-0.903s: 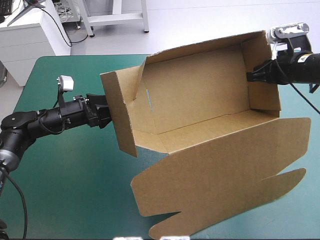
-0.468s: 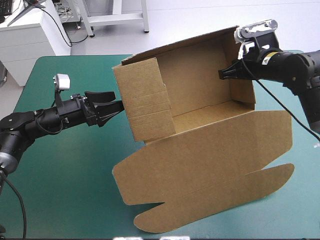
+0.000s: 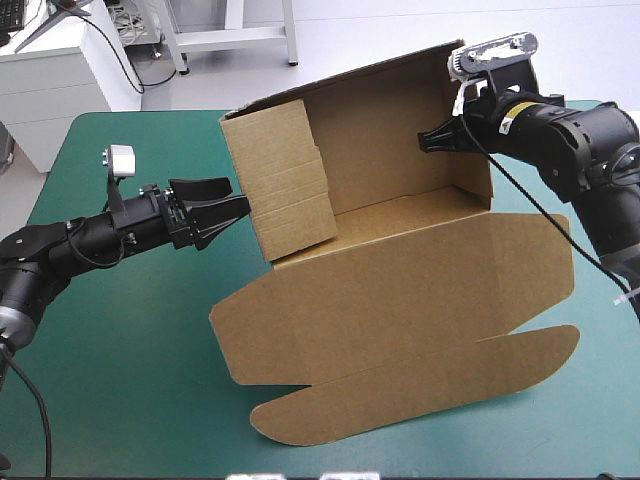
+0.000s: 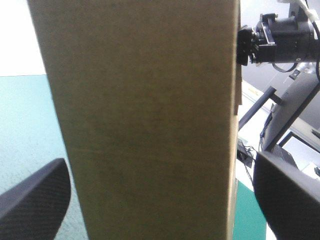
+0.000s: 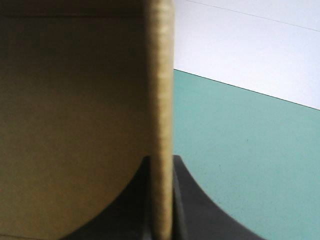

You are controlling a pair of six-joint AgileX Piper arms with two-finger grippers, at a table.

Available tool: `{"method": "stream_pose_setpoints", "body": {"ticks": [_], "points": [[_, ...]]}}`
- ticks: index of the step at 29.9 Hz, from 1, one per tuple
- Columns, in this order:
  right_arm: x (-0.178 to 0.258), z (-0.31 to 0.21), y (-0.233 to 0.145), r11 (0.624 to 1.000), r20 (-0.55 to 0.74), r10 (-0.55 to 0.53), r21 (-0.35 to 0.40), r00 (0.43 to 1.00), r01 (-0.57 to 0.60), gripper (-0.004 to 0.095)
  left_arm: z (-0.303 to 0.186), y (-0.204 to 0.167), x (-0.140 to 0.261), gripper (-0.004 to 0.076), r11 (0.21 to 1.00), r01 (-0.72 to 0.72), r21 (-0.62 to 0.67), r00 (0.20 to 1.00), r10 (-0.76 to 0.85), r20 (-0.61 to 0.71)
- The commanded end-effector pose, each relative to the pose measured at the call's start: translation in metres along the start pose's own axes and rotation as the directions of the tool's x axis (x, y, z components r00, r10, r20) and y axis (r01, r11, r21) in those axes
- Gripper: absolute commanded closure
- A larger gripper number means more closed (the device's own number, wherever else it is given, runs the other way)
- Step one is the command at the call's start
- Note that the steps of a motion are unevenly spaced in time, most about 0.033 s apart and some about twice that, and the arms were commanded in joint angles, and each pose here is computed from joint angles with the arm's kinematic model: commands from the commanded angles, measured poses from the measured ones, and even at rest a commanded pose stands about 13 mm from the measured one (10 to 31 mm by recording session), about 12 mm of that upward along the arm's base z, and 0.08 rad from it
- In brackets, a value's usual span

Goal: Fold the box

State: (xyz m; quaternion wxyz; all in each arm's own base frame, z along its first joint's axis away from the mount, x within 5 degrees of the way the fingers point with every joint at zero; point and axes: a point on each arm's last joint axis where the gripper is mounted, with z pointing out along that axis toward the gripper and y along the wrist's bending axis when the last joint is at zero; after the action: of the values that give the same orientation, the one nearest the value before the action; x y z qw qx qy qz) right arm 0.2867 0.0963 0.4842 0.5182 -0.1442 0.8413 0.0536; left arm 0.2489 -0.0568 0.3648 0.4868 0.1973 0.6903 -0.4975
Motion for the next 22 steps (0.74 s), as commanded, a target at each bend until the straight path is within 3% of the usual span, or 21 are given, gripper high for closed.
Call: {"method": "stream_pose_setpoints", "body": {"ticks": [1, 6, 14, 18, 22], "points": [[-0.018, -0.022, -0.002, 1.000, 0.150, 0.014, 0.004, 0.989, -0.015, 0.0916, 0.004, -0.033, -0.013, 0.0010, 0.983, -0.033, 0.183, 0.998, 0.024, 0.049], [-0.018, -0.022, -0.002, 1.000, 0.150, 0.014, 0.004, 0.989, -0.015, 0.0916, 0.014, -0.043, -0.018, 0.0021, 0.978, -0.076, 0.194, 0.997, 0.071, 0.036], [-0.017, -0.022, -0.002, 1.000, 0.148, 0.022, 0.001, 0.989, -0.022, 0.0916, 0.035, -0.052, -0.040, 0.0068, 0.992, -0.114, -0.057, 0.993, 0.111, -0.047], [-0.017, -0.022, -0.002, 0.999, 0.139, 0.039, -0.001, 0.990, -0.039, 0.0916, 0.048, -0.058, -0.051, 0.0069, 0.956, -0.133, -0.263, 0.991, 0.121, -0.064], [-0.015, -0.022, -0.001, 0.998, 0.126, 0.069, -0.005, 0.990, -0.069, 0.0916, 0.055, -0.067, -0.056, 0.0085, 0.917, -0.154, -0.368, 0.988, 0.133, -0.083]]}}
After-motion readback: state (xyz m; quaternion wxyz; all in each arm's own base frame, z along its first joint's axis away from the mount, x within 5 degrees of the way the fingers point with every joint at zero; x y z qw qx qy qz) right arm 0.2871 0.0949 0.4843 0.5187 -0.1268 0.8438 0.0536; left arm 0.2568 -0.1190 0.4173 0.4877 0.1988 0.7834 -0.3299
